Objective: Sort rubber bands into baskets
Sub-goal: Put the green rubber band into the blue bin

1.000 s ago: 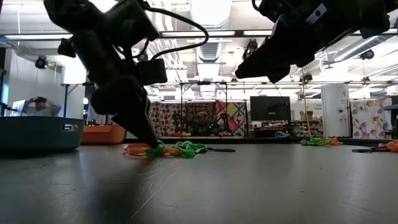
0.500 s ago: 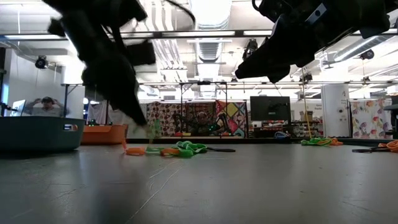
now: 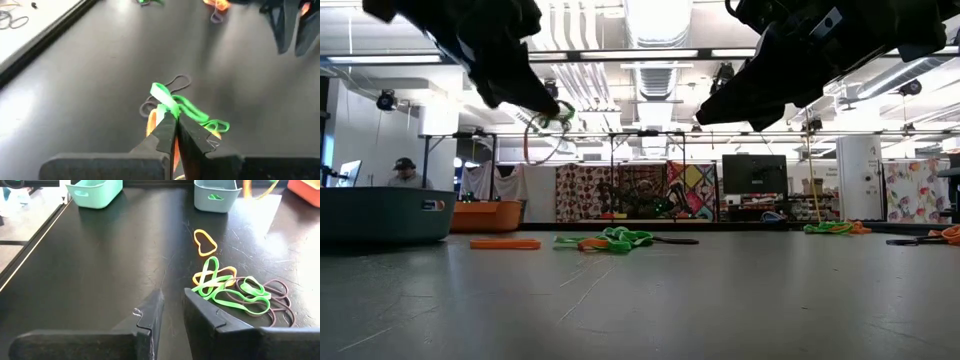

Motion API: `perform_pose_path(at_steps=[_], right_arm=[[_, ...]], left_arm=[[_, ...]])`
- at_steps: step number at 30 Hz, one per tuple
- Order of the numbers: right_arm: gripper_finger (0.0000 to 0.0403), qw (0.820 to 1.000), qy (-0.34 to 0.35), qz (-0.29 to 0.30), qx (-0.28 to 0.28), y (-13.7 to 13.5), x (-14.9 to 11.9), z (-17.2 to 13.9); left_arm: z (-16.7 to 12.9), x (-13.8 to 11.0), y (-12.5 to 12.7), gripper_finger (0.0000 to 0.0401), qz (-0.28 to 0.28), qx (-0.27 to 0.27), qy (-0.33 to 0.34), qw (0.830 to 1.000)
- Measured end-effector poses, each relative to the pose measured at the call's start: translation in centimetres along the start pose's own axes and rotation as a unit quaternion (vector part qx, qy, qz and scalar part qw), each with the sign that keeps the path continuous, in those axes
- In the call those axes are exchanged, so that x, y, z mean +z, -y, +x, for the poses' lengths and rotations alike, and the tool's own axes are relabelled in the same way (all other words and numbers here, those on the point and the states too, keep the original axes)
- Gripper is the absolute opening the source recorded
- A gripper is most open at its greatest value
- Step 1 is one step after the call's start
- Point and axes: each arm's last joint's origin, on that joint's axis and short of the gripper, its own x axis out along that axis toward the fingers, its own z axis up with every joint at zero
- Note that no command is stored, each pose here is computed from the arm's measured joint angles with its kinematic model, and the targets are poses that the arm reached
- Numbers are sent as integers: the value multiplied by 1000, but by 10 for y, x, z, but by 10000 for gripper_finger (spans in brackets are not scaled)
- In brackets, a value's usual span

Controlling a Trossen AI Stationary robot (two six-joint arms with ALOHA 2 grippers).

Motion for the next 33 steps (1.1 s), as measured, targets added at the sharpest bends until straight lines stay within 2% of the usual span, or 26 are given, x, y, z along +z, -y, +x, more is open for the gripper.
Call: perform_pose_path(at_steps=[5,11,17,22,24,28,33], right_arm=[[65,1000,0,0,0,0,0,0],[84,1000,-12,-24,-5,2,-6,7],[119,1000,-5,-16,-25,14,-21,32],[143,999,-1,-8,-38,22,-16,43],[150,1000,-2,-6,-28,22,-13,47],[155,999,2,-15,32,16,-5,54],[149,1000,2,-13,29,15,-2,69]], left_arm=[[26,-28,8,0,-39,-61,37,997],[55,-53,22,0,-25,-114,71,991],[81,-60,43,0,-2,-128,55,990],[87,-61,59,0,18,-141,49,989],[87,-59,64,0,21,-147,53,987],[85,-56,68,0,24,-153,58,986],[83,-55,72,0,34,-158,58,985]])
